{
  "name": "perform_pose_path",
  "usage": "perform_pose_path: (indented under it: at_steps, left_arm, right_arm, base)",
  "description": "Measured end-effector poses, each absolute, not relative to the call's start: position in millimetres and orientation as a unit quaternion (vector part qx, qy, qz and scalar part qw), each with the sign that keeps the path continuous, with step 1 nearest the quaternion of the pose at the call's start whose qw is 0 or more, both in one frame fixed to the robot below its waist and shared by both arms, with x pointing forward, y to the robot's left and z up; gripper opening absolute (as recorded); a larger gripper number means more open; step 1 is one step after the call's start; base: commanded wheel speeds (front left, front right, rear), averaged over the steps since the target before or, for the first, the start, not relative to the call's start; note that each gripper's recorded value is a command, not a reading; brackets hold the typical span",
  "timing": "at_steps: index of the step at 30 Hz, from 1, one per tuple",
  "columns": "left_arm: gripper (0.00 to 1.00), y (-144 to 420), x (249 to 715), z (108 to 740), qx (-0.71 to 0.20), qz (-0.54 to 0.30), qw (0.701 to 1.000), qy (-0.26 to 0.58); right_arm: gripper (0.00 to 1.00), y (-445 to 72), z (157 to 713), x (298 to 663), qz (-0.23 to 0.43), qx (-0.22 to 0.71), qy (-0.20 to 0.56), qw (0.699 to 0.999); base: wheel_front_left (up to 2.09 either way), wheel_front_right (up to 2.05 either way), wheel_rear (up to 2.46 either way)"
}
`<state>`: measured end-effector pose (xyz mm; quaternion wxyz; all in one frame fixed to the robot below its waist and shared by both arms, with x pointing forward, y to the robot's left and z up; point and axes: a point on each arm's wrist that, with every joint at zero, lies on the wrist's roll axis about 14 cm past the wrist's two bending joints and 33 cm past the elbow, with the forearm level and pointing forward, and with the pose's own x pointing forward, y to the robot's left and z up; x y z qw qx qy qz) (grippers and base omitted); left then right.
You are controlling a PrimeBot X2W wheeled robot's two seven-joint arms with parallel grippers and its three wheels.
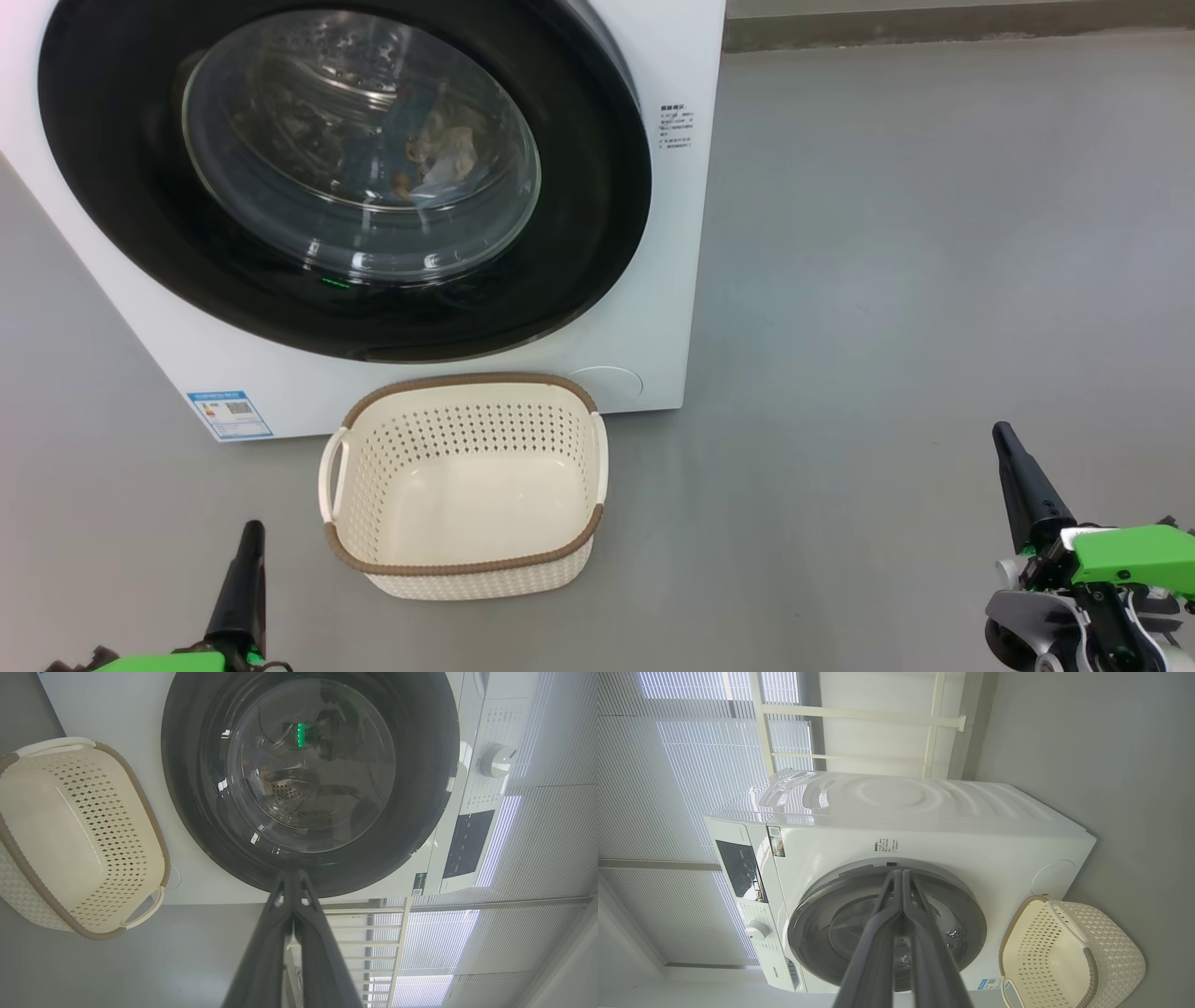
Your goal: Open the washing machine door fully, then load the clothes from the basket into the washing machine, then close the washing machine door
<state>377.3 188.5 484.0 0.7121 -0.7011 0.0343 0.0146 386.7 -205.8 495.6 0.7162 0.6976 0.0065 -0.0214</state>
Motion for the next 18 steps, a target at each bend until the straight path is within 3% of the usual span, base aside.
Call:
perform_pose_path:
  at_steps: [4, 18]
  left_arm:
    - [0.00, 189.3, 377.4, 484.3, -0.706, 0.015, 0.708, 0.032]
    - [0.00, 189.3, 377.4, 484.3, -0.706, 0.015, 0.707, 0.032]
  right_arm:
    - [0.00, -205.4, 495.4, 386.1, -0.022, 0.710, 0.004, 0.704]
    - [0.00, -205.7, 489.9, 382.0, -0.028, 0.711, 0.009, 0.702]
  base:
    - [0.00, 0.00, 0.00]
    - [0.00, 0.00, 0.00]
